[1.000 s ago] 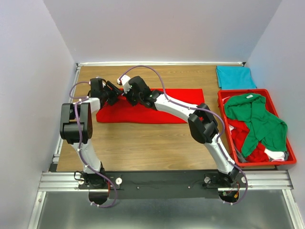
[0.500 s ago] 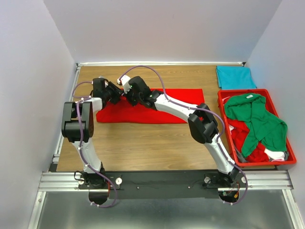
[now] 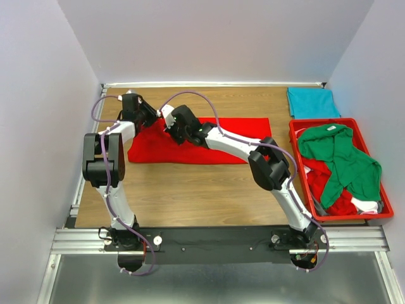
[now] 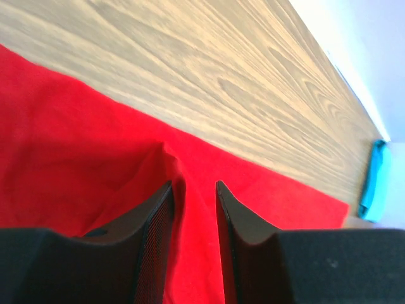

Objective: Fold and stack the t-shirts
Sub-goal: Fold the tshirt

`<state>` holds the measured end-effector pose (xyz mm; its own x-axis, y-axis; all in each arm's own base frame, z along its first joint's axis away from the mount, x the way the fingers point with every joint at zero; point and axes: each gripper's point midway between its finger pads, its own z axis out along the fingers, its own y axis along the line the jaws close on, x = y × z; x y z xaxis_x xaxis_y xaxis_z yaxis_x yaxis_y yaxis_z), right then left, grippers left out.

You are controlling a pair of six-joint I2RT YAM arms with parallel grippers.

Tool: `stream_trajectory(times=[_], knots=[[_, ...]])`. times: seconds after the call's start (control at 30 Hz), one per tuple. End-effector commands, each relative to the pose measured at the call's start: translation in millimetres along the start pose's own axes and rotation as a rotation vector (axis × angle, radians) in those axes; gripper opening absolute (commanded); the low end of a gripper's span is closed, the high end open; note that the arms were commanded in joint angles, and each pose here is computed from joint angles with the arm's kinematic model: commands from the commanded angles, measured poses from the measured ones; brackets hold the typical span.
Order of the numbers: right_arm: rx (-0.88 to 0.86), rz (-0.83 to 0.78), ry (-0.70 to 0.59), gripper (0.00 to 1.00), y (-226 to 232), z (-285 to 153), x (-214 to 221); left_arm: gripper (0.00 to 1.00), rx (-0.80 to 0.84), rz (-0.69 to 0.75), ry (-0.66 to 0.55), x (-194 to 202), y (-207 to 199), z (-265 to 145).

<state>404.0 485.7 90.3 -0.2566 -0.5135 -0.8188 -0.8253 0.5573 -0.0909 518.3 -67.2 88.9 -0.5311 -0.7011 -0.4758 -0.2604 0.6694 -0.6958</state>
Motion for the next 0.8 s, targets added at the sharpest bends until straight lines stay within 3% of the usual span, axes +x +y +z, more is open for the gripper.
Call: stream_trajectory(times=[0.0, 0.1, 0.13, 0.3, 0.33, 0.6, 0.77], knots=[[0.032, -0.008, -0.03, 0.01, -9.0, -10.0, -13.7, 0.4, -0.076, 0.068, -0.051, -13.4, 6.7, -9.3], [0.026, -0.006, -0.031, 0.01, -7.9, -9.6, -13.9, 0.39, -0.093, 0.069, -0.032, -5.6, 13.0, -9.5], [0.021, -0.003, -0.027, 0.01, -6.7, -8.9, -12.1, 0.3, -0.101, 0.072, -0.028, -2.8, 15.9, -9.7], [0.012, -0.005, -0.02, 0.01, -5.0, -7.1, -8.5, 0.17, -0.144, 0.092, -0.031, -0.7, 26.2, -9.5], [0.007, -0.008, -0.018, 0.01, -4.1, -7.2, -7.2, 0.1, -0.153, 0.099, -0.033, -2.2, 26.8, -10.0], [0.005, -0.015, -0.003, 0.01, -3.4, -9.2, 0.0, 0.1, -0.246, 0.104, -0.085, -9.8, 40.1, -26.1], [0.009, -0.016, 0.024, 0.01, -3.2, -7.3, 12.6, 0.11, -0.278, 0.088, -0.056, 2.5, 53.5, -25.3]])
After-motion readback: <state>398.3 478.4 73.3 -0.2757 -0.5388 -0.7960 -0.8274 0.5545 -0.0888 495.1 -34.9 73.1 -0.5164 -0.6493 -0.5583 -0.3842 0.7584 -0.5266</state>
